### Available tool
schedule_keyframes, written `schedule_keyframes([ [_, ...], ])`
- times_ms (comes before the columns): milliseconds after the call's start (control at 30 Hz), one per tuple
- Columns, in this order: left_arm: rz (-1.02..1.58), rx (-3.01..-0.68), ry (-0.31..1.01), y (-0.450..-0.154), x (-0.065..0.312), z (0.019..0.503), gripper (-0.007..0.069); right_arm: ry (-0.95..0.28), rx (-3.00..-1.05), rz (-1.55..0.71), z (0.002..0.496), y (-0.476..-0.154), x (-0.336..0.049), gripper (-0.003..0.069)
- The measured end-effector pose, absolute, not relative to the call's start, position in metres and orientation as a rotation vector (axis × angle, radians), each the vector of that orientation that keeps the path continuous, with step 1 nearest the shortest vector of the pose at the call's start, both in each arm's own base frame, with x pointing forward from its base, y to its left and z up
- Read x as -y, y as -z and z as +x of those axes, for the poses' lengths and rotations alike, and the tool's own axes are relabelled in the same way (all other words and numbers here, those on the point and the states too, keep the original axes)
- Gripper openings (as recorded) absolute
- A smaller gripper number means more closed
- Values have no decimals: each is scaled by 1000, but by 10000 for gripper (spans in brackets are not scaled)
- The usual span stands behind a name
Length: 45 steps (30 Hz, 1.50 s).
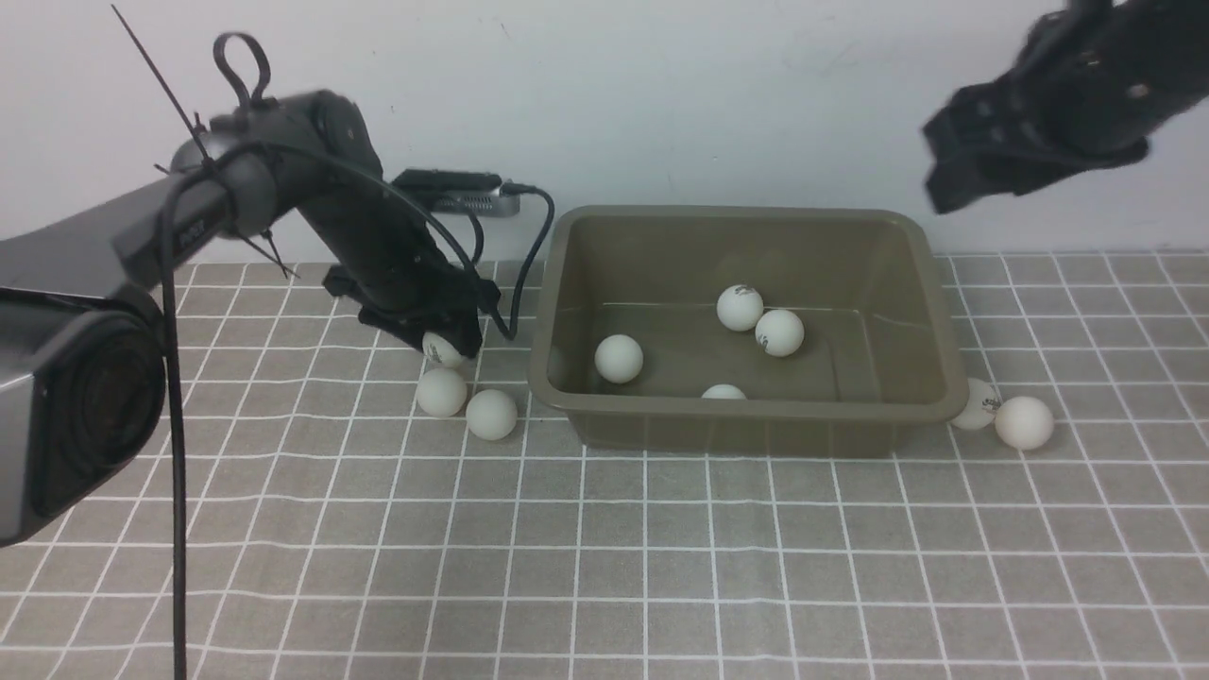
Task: Put the table tennis balls into the box on the grey coffee tablecloth.
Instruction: 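Reach for and grasp a ping pong ball on the table beside the basket, then drop the ball into the bin, then reach for and grasp a ping pong ball on the table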
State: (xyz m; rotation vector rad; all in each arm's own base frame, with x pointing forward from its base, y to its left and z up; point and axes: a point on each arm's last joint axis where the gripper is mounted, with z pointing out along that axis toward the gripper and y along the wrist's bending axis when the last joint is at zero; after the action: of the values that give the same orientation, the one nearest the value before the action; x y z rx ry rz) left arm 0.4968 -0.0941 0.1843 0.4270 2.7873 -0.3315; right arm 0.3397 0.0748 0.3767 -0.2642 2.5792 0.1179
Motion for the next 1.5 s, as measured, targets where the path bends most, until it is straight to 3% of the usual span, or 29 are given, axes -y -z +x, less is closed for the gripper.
schedule_keyframes([
  [67,444,-2749,325,-210,94,497,347,-84,-2592,-193,341,-378,-58,329],
  [133,466,-2637,329,-271,94,493,347,-45,-2622,-43,344,-371,-23,259],
  [233,489,-2461,376,-334,99,482,349,-54,-2681,135,342,-352,16,168],
  [333,541,-2362,464,-363,116,471,349,-118,-2744,277,335,-320,38,122],
  [433,633,-2366,509,-353,144,467,349,-147,-2746,264,334,-291,39,160],
  [533,726,-2420,503,-324,175,469,349,-177,-2710,254,343,-268,37,277],
  [633,768,-2454,477,-306,189,470,357,-199,-2710,264,350,-257,36,344],
  [667,805,-2498,425,-284,202,473,401,-226,-2719,275,359,-242,35,421],
  [767,826,-2559,336,-260,215,473,545,-248,-2764,254,376,-211,33,538],
  [867,784,-2586,292,-257,217,473,634,-257,-2813,239,387,-186,29,586],
  [933,741,-2592,291,-261,216,472,648,-259,-2828,234,390,-179,27,591],
  [1033,589,-2589,307,-286,203,469,532,-262,-2861,236,395,-162,24,561],
  [1067,534,-2563,300,-308,190,465,364,-262,-2874,237,396,-156,24,498],
  [1100,515,-2547,282,-320,182,461,248,-260,-2880,233,396,-154,24,440],
  [1133,511,-2547,274,-321,180,461,227,-259,-2883,232,396,-153,24,426],
  [1167,495,-2535,253,-331,172,458,151,-250,-2892,223,395,-153,24,353],
  [1233,443,-2508,177,-360,145,443,27,-214,-2908,211,392,-159,27,358],
  [1400,361,-2535,106,-377,106,422,-5,-208,-2850,226,380,-202,31,360],
  [1500,306,-2622,83,-362,85,413,-5,-320,-2707,219,369,-251,17,360],
])
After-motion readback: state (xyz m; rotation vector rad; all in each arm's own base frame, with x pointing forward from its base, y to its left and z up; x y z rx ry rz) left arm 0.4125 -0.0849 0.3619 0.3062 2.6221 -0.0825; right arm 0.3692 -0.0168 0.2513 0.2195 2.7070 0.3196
